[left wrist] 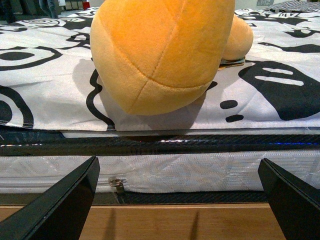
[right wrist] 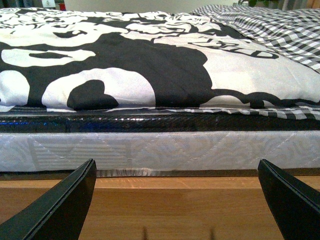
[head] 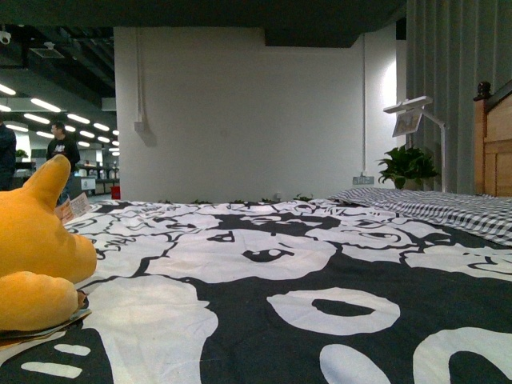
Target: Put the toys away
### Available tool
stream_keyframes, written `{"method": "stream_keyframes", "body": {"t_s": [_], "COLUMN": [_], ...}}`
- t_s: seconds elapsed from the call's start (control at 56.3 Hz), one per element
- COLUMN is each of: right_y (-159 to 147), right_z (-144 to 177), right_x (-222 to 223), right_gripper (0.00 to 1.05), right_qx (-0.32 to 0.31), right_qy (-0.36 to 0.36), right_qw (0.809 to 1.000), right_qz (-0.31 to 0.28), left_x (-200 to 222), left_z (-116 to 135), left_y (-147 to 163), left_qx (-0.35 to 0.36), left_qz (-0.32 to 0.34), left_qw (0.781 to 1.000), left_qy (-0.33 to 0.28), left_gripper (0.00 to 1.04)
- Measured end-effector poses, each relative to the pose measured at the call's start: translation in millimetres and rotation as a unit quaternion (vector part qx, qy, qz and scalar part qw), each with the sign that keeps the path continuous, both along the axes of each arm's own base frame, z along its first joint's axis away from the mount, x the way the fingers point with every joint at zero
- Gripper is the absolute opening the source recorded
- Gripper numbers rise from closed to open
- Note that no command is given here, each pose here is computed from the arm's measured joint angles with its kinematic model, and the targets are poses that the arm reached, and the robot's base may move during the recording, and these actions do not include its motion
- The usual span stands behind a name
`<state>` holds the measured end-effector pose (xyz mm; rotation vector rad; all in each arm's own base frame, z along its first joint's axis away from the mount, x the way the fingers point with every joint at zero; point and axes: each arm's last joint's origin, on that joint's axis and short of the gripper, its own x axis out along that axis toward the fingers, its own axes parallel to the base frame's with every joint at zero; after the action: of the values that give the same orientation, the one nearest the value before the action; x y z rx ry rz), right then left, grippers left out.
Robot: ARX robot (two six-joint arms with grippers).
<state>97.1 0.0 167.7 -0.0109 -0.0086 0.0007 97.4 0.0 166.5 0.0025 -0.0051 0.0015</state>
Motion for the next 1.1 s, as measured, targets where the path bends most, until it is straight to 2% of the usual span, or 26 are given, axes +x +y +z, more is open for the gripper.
{"method": "stream_keyframes", "body": {"t_s": [1.102], "right_y": [0.1], "right_z": [0.0], "right_x": [0.0], "right_gripper": [0.98], "right_qx": [0.000], "right_qy": [0.000], "right_qw": [1.000], "right_qz": [0.001], "left_x": [0.0], "left_z": [-0.1], "left_y": [0.0], "left_qx": [0.000], "left_qz": [0.000], "left_qw": [1.000], "left_qy": [0.000], "left_gripper": [0.98]}}
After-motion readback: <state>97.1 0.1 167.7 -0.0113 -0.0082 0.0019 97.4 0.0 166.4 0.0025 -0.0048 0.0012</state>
